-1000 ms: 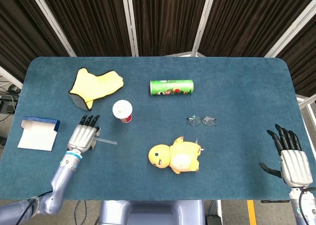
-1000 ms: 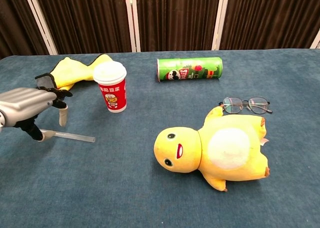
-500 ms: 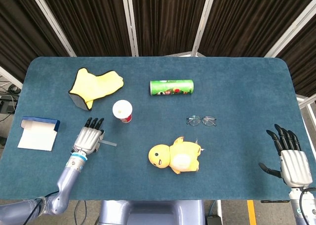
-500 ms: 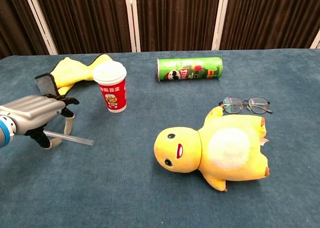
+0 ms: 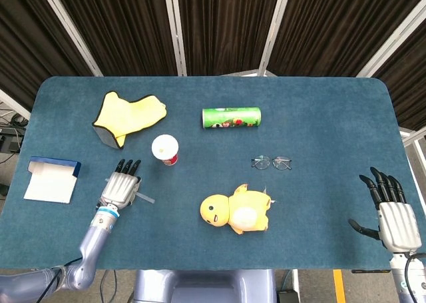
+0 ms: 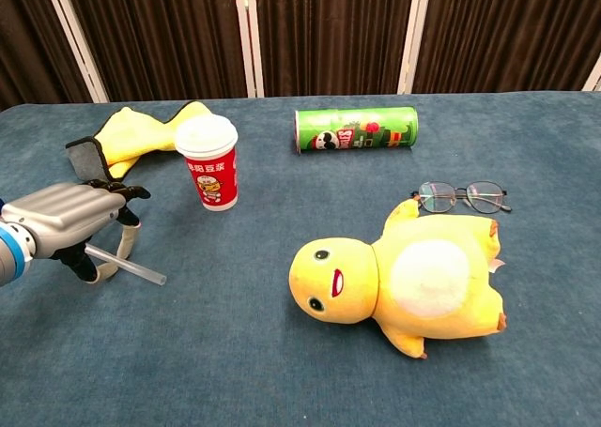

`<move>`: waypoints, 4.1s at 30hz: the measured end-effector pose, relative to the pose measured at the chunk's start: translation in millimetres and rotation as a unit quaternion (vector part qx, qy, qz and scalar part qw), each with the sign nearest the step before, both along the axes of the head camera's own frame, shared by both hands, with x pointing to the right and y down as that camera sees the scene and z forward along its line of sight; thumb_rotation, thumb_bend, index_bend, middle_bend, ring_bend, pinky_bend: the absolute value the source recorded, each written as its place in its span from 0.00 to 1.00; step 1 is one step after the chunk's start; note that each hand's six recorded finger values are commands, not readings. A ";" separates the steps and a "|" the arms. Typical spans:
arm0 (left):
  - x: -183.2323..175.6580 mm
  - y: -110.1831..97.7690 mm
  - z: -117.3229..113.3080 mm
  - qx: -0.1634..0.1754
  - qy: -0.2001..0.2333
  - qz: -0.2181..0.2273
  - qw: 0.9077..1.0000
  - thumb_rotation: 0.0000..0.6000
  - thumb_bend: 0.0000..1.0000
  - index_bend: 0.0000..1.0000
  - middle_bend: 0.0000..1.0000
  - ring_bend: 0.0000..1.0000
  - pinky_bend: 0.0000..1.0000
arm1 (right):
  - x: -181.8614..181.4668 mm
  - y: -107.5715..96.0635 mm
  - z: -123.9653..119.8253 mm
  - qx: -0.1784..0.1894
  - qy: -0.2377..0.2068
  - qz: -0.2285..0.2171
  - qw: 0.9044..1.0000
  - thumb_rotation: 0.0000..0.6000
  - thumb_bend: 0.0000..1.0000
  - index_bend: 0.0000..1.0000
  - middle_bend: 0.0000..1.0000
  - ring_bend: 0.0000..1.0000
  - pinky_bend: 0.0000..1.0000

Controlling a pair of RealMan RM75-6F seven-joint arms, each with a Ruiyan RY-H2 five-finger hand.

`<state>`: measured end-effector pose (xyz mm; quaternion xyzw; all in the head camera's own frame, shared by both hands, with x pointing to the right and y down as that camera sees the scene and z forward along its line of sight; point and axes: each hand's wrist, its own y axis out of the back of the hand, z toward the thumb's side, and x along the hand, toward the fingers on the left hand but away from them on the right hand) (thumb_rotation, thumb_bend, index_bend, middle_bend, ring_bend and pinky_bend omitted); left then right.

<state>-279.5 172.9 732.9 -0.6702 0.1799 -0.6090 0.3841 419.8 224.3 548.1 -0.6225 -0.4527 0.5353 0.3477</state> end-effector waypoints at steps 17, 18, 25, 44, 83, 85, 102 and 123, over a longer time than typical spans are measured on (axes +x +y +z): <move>9.7 -58.4 -84.5 0.025 0.174 -0.155 0.972 1.00 0.40 0.59 0.02 0.00 0.00 | -5.4 6.1 8.3 -0.031 -0.008 -0.001 0.999 1.00 0.09 0.12 0.00 0.00 0.00; 10.5 -61.4 -88.6 0.018 0.189 -0.174 0.966 1.00 0.41 0.59 0.02 0.00 0.00 | -5.9 6.5 8.9 -0.032 -0.007 -0.002 0.999 1.00 0.09 0.12 0.00 0.00 0.00; 27.6 -83.7 -118.5 -0.038 0.332 -0.298 0.894 1.00 0.41 0.59 0.02 0.00 0.00 | -6.4 11.3 18.7 -0.052 -0.009 -0.001 0.999 1.00 0.09 0.12 0.00 0.00 0.00; 67.6 -123.7 -121.9 -0.038 0.517 -0.356 0.778 1.00 0.41 0.59 0.05 0.00 0.00 | -0.1 12.0 32.7 -0.075 -0.017 0.010 0.997 1.00 0.09 0.12 0.00 0.00 0.00; 51.1 -112.8 -76.4 -0.081 0.509 -0.384 0.766 1.00 0.41 0.58 0.06 0.00 0.00 | -1.1 17.5 41.6 -0.095 -0.023 0.011 0.995 1.00 0.09 0.12 0.00 0.00 0.00; 50.2 -112.2 -74.0 -0.081 0.508 -0.383 0.767 1.00 0.41 0.56 0.04 0.00 0.00 | -0.9 17.5 41.7 -0.095 -0.023 0.011 0.995 1.00 0.09 0.12 0.00 0.00 0.00; 41.5 -108.6 -73.6 -0.072 0.496 -0.370 0.782 1.00 0.32 0.23 0.00 0.00 0.00 | 1.3 19.1 45.3 -0.102 -0.017 0.012 0.995 1.00 0.09 0.12 0.00 0.00 0.00; -110.7 -8.3 -131.8 0.127 0.132 -0.154 0.971 1.00 0.32 0.14 0.00 0.00 0.00 | 8.8 19.7 48.0 -0.073 0.014 -0.002 0.997 1.00 0.08 0.12 0.00 0.00 0.00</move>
